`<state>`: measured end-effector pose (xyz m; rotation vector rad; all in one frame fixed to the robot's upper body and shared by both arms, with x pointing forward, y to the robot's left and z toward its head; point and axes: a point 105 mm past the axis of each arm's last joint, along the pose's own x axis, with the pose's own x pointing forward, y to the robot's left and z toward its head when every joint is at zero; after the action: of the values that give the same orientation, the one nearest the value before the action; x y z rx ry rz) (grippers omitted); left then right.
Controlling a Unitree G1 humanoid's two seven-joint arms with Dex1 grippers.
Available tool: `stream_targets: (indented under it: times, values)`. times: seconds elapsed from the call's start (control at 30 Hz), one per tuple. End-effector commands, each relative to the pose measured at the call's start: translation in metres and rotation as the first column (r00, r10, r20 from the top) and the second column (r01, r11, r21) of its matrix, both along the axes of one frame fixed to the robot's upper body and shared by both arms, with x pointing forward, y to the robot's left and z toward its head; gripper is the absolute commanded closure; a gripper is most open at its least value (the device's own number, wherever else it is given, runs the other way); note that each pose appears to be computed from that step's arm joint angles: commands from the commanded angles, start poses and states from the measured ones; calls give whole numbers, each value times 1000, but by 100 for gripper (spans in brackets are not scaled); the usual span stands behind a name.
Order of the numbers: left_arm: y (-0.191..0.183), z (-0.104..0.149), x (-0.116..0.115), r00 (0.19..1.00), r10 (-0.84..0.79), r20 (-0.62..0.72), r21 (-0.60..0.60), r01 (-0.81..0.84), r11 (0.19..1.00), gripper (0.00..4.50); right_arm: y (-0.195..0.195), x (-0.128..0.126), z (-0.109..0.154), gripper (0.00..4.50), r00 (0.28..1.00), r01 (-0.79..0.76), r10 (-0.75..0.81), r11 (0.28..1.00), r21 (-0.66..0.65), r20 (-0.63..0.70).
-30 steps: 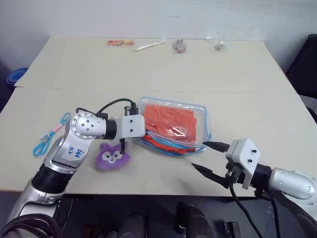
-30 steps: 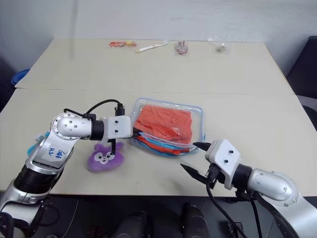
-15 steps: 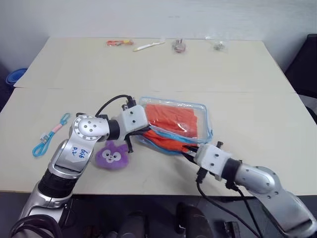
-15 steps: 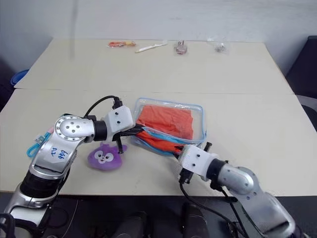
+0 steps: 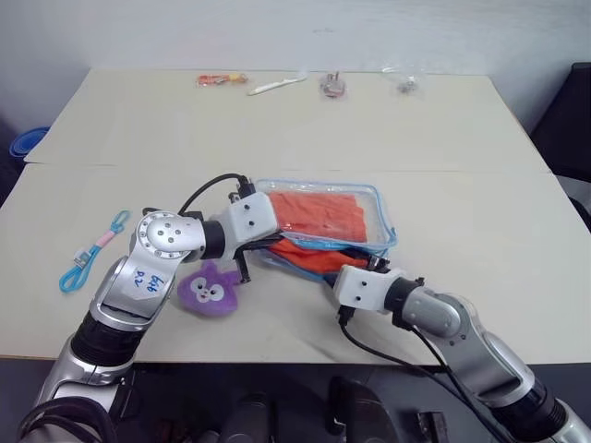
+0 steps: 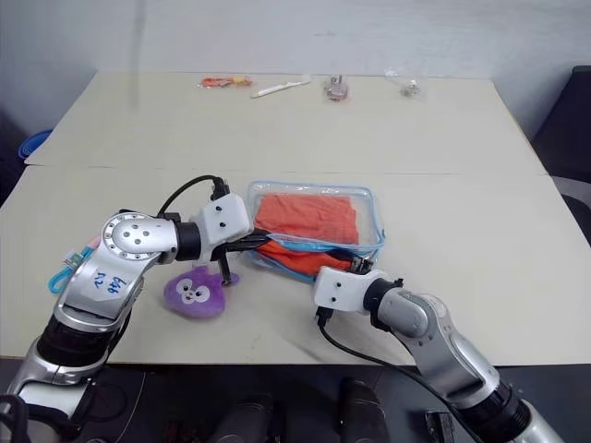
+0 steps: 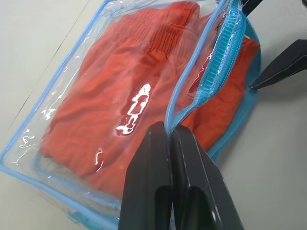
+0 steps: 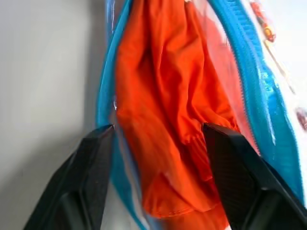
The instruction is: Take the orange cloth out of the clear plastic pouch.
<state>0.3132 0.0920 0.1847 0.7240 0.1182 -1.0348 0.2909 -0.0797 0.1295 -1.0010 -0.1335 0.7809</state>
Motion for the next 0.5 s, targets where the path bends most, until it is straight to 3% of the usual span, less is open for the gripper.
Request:
stream_targets:
  times: [0.03, 0.5]
  values:
    - [-9, 15, -6, 997, -43, 70, -15, 44, 999, 450, 2, 6, 13, 151, 995, -4, 6, 1000, -23, 96]
    - [-14, 21, -4, 995, -46, 92, -34, 50, 998, 450, 12, 9, -8, 151, 983, -106, 136, 969, -225, 120]
